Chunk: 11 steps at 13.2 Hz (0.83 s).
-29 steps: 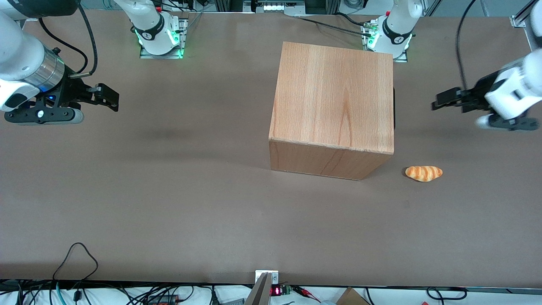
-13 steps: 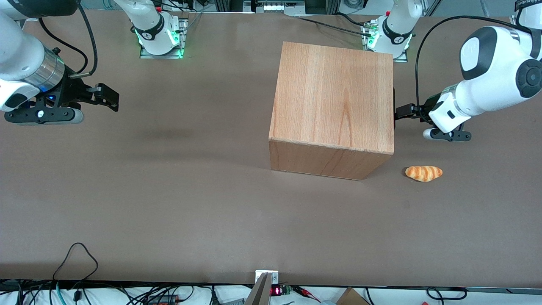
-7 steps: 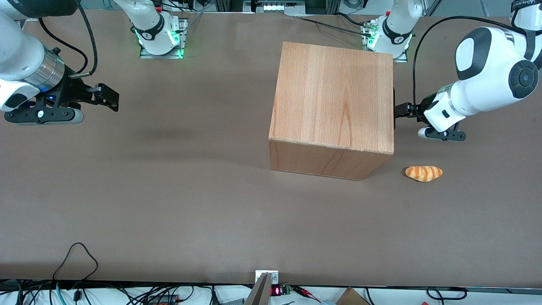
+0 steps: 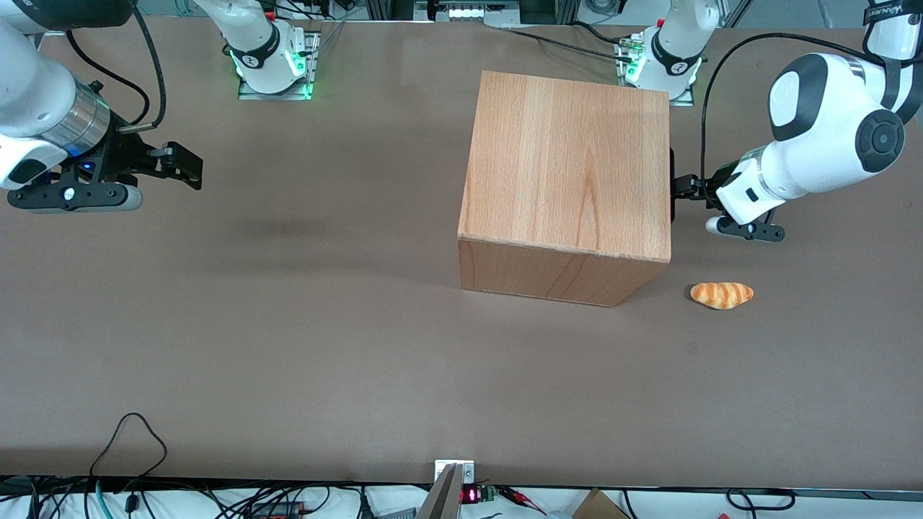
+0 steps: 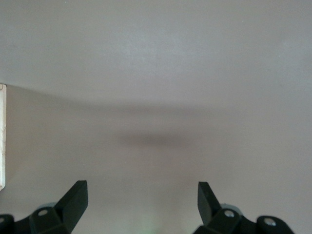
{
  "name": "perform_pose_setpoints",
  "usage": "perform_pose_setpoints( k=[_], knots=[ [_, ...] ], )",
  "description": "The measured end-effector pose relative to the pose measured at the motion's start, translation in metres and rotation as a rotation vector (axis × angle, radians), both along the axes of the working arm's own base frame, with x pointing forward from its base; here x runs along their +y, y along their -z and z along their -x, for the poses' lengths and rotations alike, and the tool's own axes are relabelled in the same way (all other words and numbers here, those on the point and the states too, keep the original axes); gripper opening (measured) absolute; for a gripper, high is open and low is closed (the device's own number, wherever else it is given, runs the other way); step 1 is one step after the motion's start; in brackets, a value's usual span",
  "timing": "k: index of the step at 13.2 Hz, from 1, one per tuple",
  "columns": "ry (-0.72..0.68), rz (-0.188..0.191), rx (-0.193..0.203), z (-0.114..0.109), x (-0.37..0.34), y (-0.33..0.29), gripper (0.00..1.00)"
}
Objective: Open top drawer with left arm
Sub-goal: 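Pull the drawer out of the wooden box with the left gripper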
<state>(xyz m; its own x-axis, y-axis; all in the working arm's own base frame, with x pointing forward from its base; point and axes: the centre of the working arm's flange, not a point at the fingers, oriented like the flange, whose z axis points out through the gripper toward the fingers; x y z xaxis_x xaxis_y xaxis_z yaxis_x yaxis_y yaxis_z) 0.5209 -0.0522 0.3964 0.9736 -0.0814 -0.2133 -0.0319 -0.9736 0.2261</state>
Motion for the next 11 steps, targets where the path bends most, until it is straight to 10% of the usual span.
perform_pose_setpoints(
  k=[11],
  knots=[
    [-0.090, 0.018, 0.001, -0.004, 0.084, 0.014, 1.00]
  ],
)
